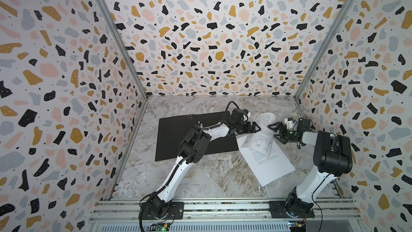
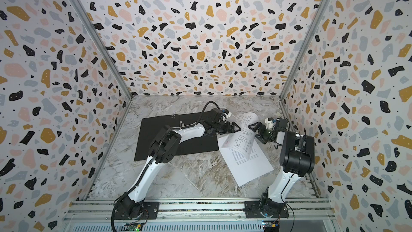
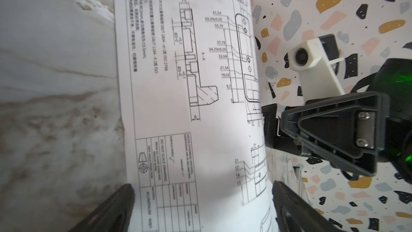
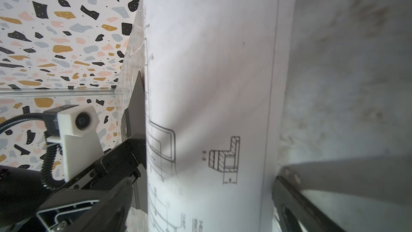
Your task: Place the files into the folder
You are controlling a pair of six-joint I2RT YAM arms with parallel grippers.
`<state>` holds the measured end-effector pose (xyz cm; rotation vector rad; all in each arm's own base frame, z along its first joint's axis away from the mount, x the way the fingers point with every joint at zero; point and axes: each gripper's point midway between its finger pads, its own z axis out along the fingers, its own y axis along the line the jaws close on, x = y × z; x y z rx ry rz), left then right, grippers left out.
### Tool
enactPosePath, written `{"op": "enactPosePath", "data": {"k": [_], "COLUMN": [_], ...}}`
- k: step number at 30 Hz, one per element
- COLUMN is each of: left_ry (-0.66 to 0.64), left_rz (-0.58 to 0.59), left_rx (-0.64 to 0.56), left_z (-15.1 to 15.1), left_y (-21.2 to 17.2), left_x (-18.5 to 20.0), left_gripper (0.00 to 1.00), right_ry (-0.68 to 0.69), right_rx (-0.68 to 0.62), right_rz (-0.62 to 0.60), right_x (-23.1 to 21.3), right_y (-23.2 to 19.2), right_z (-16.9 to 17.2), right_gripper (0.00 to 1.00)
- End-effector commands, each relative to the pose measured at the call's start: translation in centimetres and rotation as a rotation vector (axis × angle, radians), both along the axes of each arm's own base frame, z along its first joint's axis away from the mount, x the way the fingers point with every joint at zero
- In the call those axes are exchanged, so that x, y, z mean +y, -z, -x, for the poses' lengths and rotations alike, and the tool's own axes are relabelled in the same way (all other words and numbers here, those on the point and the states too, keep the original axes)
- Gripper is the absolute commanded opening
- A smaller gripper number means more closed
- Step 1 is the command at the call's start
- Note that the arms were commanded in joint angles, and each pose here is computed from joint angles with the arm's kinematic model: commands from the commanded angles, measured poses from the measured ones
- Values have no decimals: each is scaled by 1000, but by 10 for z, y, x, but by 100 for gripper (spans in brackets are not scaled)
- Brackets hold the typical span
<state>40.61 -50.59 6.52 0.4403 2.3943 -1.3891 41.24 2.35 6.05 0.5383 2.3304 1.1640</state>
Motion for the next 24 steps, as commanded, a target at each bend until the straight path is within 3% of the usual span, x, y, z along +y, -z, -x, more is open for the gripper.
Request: {"op": "enactPosePath", "data": {"k": [1,14,24], "left_ry": [3,-20,-39], "left_rz": [171,247,243], "left_rx": [-21,23,42], "left_z": [1,7,8], "left_y": [-56,-64,-54], "left_x": [-14,-11,-8], "left_gripper": [97,97,97], "right_ry": [-19,-27,-26], "right_rx": [13,-15,5], "right_rz": [-63,-156,-164], "right_x": [10,18,20], "right_y": [-3,-15,-10], "right_z": [6,5,8], "right_gripper": [97,98,98]}}
